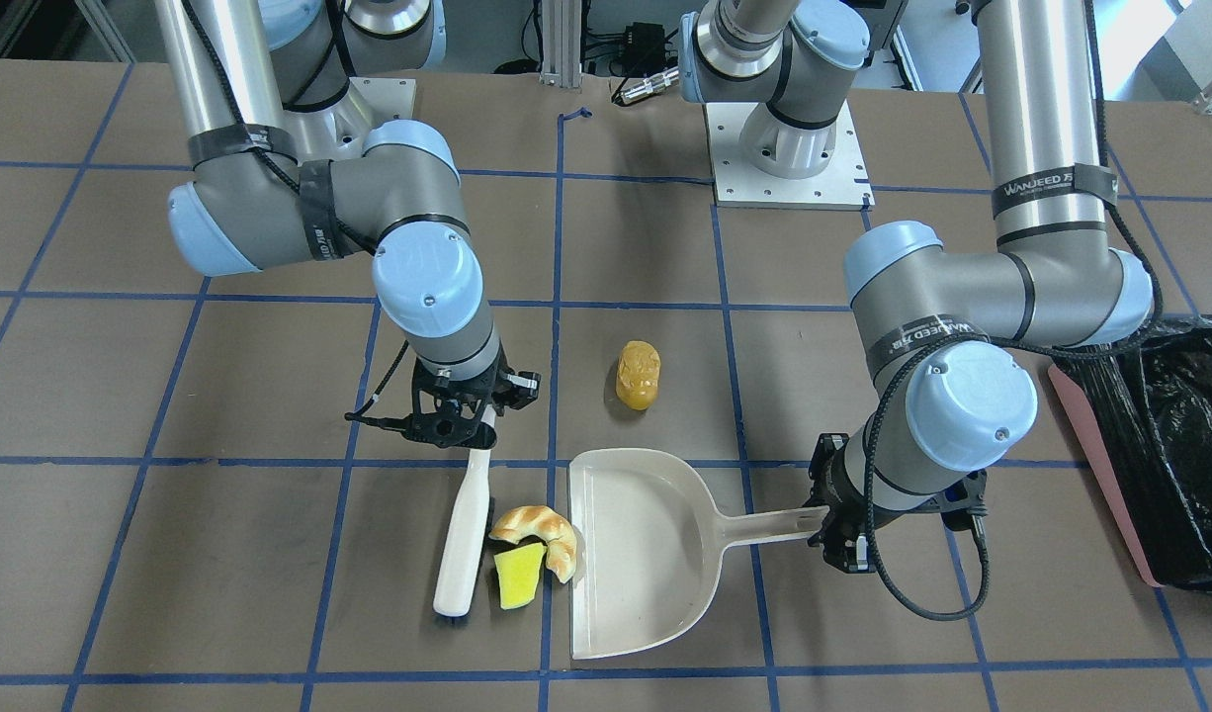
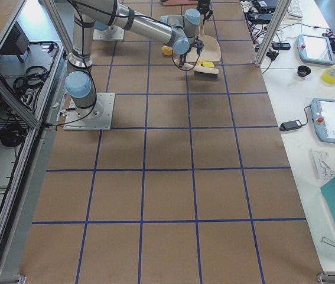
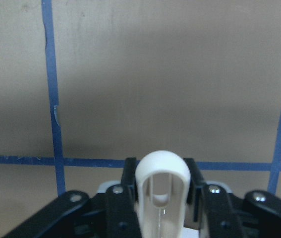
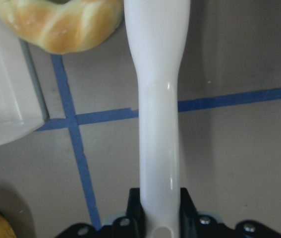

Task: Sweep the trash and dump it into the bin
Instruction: 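Sweep the bread roll and yellow sponge into the dustpan with the right gripper's brush, then pull the dustpan nearer the robot with the left gripper beside the yellow potato, then sweep the yellow potato into the dustpan with the brush in the right gripper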

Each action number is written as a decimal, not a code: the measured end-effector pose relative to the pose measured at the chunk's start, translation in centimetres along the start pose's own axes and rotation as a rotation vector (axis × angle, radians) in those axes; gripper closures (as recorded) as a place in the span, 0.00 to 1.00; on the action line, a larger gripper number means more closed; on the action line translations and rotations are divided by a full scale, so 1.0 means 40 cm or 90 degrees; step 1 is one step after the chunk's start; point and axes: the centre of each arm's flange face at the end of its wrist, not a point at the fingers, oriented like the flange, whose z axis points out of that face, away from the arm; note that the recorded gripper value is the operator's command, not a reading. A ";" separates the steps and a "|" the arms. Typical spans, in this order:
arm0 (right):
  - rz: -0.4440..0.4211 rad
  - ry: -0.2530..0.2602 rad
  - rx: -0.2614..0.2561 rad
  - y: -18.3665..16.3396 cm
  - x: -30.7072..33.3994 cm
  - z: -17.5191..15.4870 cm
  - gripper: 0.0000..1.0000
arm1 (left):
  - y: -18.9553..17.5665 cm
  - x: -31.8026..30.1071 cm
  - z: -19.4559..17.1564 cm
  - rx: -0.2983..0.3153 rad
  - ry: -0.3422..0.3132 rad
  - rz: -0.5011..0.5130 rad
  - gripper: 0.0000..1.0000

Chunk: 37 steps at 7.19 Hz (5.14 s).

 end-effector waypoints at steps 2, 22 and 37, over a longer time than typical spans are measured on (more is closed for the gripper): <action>-0.026 -0.034 -0.005 0.043 -0.100 0.009 1.00 | 0.007 -0.002 0.007 -0.002 -0.004 0.003 1.00; -0.014 0.029 -0.065 0.451 -0.111 -0.105 1.00 | -0.406 -0.273 -0.115 -0.135 -0.040 0.096 1.00; -0.006 -0.037 -0.050 0.578 -0.343 0.057 1.00 | -0.231 -0.540 0.066 -0.006 -0.018 0.010 1.00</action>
